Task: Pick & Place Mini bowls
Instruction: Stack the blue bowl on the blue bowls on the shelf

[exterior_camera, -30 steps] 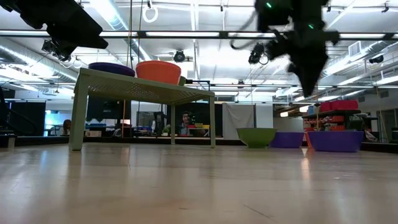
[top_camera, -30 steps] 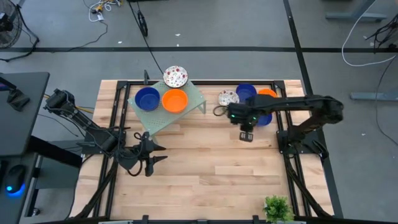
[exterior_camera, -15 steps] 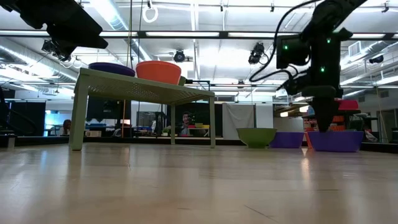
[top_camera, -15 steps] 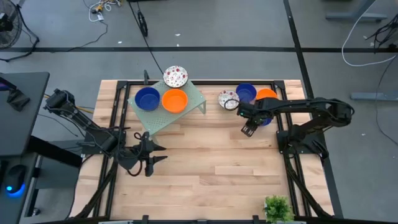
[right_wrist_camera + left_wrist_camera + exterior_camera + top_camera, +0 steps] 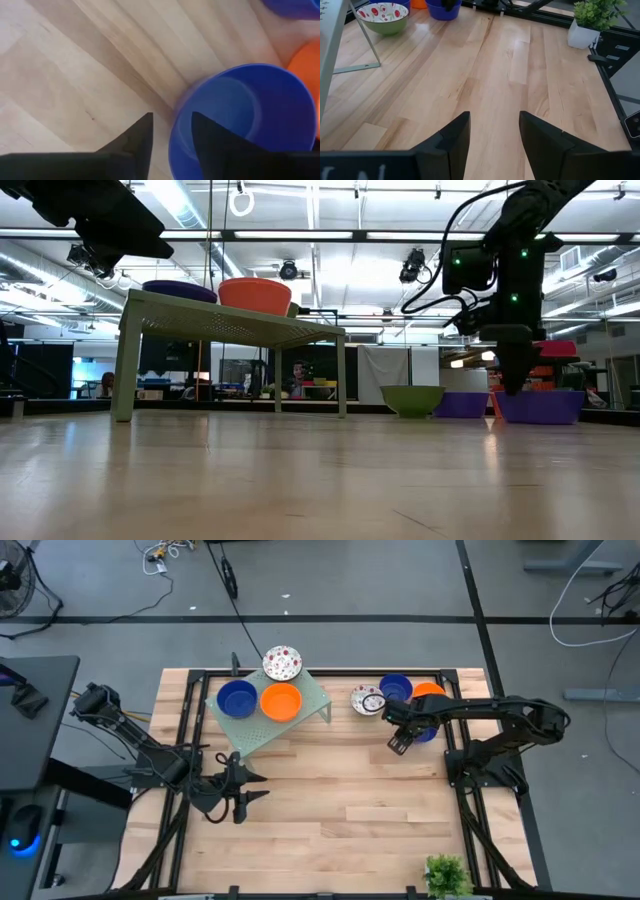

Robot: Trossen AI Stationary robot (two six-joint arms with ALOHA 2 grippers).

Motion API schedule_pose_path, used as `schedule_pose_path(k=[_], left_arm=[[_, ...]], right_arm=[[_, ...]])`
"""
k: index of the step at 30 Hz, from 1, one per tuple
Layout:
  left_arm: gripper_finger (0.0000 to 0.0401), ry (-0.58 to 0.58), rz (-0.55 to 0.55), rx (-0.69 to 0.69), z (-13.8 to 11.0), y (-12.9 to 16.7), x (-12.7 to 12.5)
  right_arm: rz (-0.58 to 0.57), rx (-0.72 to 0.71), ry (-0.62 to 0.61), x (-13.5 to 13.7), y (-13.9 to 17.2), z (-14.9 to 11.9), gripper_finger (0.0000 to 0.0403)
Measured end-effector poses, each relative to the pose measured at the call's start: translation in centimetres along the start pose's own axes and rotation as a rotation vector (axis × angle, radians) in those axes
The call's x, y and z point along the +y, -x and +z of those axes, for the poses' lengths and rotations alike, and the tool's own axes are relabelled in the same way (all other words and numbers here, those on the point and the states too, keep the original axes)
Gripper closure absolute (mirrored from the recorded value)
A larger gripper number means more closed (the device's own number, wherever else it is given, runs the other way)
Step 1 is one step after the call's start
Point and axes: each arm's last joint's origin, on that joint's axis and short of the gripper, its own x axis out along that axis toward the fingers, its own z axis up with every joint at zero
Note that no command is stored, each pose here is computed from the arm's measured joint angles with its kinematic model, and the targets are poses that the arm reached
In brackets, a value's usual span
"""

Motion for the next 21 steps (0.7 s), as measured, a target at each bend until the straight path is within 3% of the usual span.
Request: schedule_pose_path(k=[11, 16, 21], left_arm=[[0.0227, 0.0, 0.0, 0.0, 0.0, 0.0, 0.0], [0.0227, 0.0, 0.0, 0.0, 0.0, 0.0, 0.0], [0.0227, -0.017, -0.004, -0.013, 0.0, -0.4, -0.3]], right_arm=[[0.062, 0.033, 0.079, 0.4, -0.2, -0.1, 0.0357], [0.093, 0.03, 0.284, 1.9, -0.2, -0.5, 0.0389], [0.244, -0.048, 0.555, 5.5, 0.5, -1.4, 0.0395]])
